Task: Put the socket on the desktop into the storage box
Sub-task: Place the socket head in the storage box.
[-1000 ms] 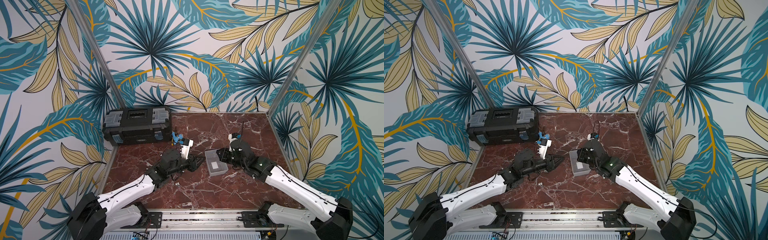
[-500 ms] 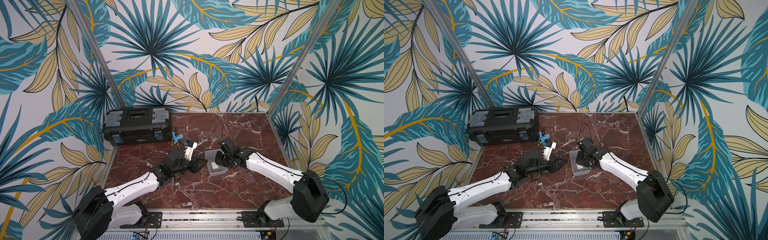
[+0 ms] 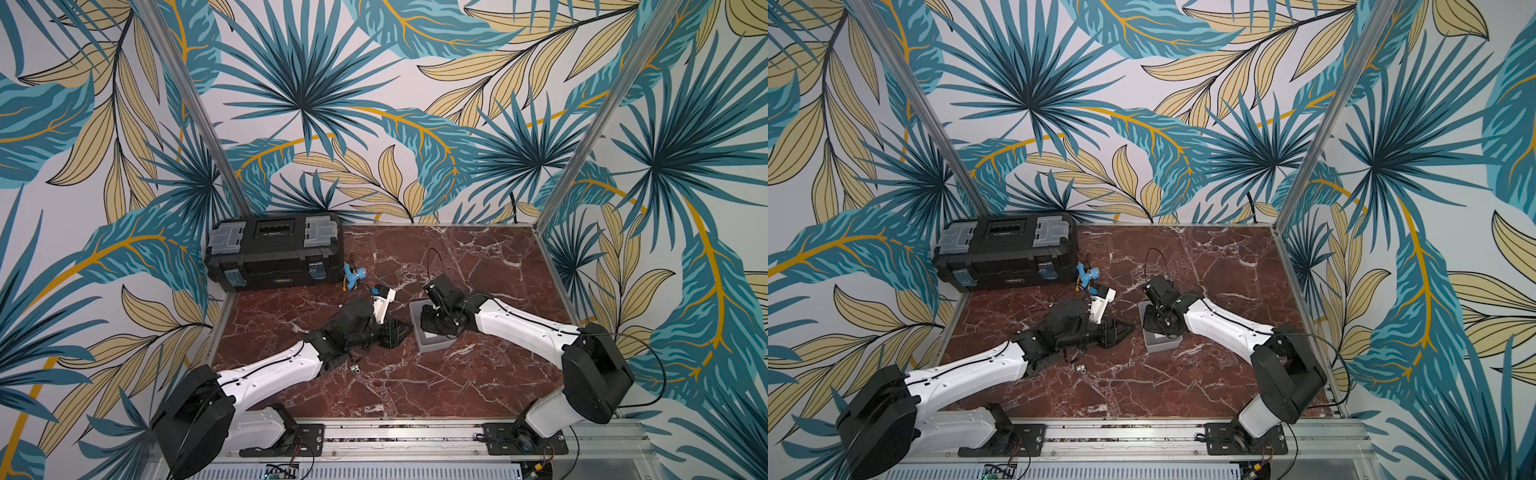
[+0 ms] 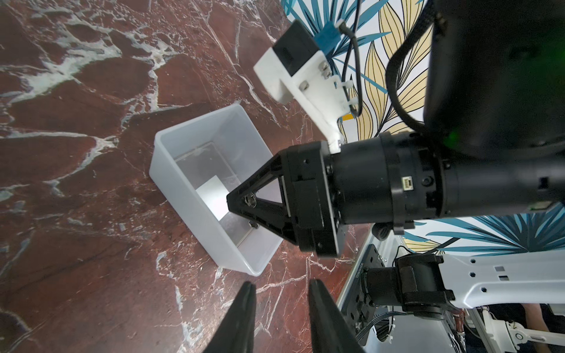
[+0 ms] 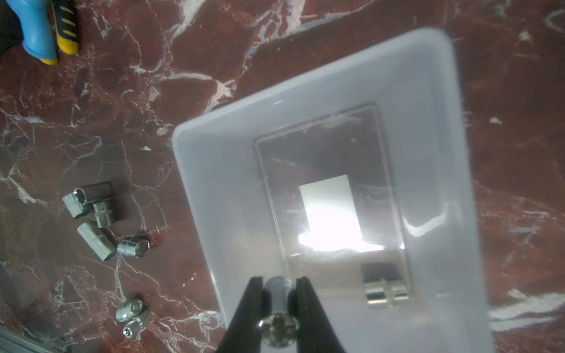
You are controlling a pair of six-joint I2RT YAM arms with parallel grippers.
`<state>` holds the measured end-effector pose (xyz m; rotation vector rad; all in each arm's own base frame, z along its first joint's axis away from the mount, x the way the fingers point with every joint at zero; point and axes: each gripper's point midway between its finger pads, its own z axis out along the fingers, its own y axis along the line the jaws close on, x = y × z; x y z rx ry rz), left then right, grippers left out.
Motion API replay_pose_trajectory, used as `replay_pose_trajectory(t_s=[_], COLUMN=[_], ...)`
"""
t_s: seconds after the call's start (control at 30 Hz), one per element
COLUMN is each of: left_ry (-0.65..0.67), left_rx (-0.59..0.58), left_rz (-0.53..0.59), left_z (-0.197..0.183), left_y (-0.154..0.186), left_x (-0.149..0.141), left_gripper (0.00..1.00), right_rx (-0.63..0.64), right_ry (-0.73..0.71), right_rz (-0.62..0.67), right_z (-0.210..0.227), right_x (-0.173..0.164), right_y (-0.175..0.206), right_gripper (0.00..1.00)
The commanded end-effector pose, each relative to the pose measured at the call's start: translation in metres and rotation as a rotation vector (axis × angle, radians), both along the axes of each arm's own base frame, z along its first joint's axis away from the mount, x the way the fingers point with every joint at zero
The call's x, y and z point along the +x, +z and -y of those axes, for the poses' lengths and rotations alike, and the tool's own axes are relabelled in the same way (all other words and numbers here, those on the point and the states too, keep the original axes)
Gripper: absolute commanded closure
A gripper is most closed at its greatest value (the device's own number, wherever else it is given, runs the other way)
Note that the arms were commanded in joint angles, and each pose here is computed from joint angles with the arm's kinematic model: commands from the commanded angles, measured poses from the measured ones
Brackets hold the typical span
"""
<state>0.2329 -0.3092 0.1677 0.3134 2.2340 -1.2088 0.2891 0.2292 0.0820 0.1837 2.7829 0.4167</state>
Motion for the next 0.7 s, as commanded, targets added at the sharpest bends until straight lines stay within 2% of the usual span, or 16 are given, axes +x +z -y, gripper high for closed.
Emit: replay_pose_trajectory(t_s=[0.0,0.23,0.4,0.67], left_ry=[-0.016,-0.015,-0.016,-0.015], left_rx=[-0.016,-0.014,-0.014,-0.057], left_rz=[0.028,0.026,0.025,0.070], left_z=[0.005,0.005,0.005,0.006], left_y=[0.017,0.019,0.019,0.036], left_x=[0.002,0.002,0.001,0.003], left_gripper=[0.67,0.67,0.67,0.67], right_rx=[0.000,-0.003,-0.085,-0.012], right_ry=[0.025,0.043,0.040,0.070], right_rz=[0.010,0.008,0.055,0.139], right_z=[-0.009,-0.015,-0.003,-0.006], right_x=[0.000,-0.003,-0.003,-0.004], right_y=[0.005,0.007,0.024,0.066], right_gripper=[1.00,1.00,1.00,1.00])
